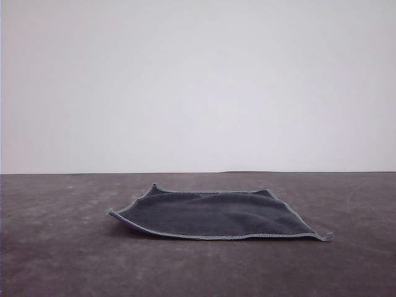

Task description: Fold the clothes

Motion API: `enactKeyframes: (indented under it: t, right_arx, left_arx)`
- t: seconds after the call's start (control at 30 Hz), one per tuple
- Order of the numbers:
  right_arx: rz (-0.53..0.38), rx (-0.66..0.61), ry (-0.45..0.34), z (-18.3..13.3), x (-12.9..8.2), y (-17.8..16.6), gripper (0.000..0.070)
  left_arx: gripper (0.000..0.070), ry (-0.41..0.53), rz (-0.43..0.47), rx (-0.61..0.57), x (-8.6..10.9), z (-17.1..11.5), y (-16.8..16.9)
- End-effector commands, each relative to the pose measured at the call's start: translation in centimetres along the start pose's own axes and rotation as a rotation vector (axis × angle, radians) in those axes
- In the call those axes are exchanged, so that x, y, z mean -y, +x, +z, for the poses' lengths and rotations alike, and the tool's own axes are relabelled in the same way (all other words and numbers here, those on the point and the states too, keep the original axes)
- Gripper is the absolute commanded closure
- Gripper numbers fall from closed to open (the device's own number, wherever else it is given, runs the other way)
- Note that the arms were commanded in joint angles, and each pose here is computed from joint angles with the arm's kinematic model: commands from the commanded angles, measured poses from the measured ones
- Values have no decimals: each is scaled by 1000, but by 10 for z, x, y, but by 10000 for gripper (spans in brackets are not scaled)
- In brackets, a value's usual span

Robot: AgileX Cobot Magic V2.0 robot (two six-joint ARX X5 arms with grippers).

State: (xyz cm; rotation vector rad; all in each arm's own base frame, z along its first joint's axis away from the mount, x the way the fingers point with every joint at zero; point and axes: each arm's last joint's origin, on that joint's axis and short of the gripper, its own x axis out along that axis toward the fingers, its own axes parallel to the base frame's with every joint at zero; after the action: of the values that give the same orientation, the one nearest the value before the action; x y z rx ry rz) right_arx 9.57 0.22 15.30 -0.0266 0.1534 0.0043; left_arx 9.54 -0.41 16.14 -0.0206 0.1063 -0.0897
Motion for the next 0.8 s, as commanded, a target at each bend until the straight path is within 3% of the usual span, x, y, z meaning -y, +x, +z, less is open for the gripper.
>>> enactKeyframes:
  t: [0.0,0.17,0.27,0.37,0.53,0.6,0.77]
  right_arx:
    - [0,5,11,-1,0,1,691]
    - [4,8,11,0,0,1,691]
    - [6,9,31,0,0,0,691]
    - [6,8,118,0,0,1,691]
    - [21,81,330,7,0,0,691]
    - [52,126,366,13,-1,-1,693]
    - [91,201,365,37,-1,-10,693]
  left_arx:
    - [700,2,4,-9,0,-5,2]
    - [700,-100,-3,32,0,-1,2]
    - [700,-207,-8,58,0,1,1]
    - [700,-326,-13,70,0,2,1]
    - [700,-513,-39,136,0,9,1]
    - [700,-538,-56,185,0,14,0]
    - [696,-516,-78,283,1,34,-6]
